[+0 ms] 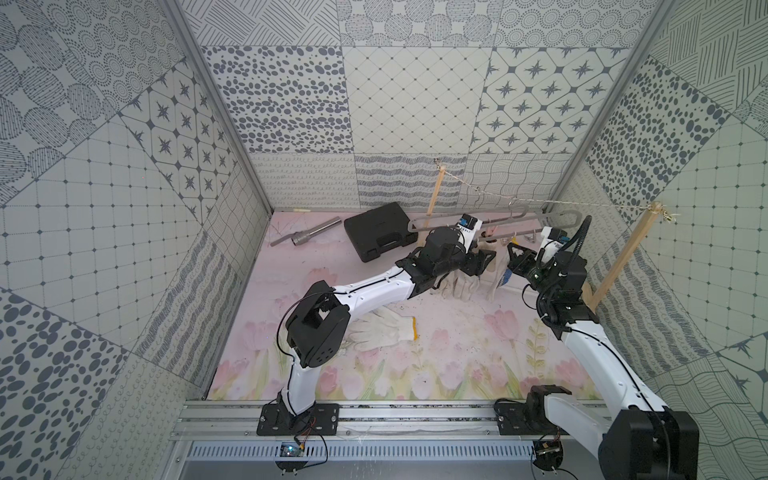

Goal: Clip the gloves onto a hanger to dry
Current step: Adjust the hanger on the clothesline, then open the clamp at the hanger.

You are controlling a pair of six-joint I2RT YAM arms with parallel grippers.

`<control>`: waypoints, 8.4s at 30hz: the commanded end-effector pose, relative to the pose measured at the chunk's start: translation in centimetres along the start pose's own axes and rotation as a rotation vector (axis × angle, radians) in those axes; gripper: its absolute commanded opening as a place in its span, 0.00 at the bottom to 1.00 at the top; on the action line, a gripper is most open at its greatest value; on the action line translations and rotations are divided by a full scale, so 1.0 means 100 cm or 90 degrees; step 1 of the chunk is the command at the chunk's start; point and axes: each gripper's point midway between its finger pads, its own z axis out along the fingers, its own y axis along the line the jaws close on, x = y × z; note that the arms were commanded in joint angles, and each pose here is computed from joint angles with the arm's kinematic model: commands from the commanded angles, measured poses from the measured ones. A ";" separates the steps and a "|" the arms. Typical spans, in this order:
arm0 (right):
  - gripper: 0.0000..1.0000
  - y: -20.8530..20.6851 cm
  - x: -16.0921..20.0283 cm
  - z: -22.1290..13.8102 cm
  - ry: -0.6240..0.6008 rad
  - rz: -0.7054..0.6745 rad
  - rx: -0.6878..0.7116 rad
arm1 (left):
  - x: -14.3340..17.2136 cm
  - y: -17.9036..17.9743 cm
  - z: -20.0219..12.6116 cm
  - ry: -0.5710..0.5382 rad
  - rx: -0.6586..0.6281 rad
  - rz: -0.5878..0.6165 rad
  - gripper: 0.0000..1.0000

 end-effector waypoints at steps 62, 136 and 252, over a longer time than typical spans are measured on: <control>0.03 -0.036 0.068 -0.061 0.110 0.016 0.083 | 0.022 0.084 -0.171 0.023 -0.151 -0.094 0.19; 0.04 -0.051 0.053 -0.067 0.068 0.083 0.076 | -0.010 -0.062 -0.009 -0.101 -0.096 0.023 0.89; 0.01 0.001 0.040 -0.062 0.100 0.030 -0.165 | -0.003 -0.015 0.017 -0.087 -0.264 0.029 0.03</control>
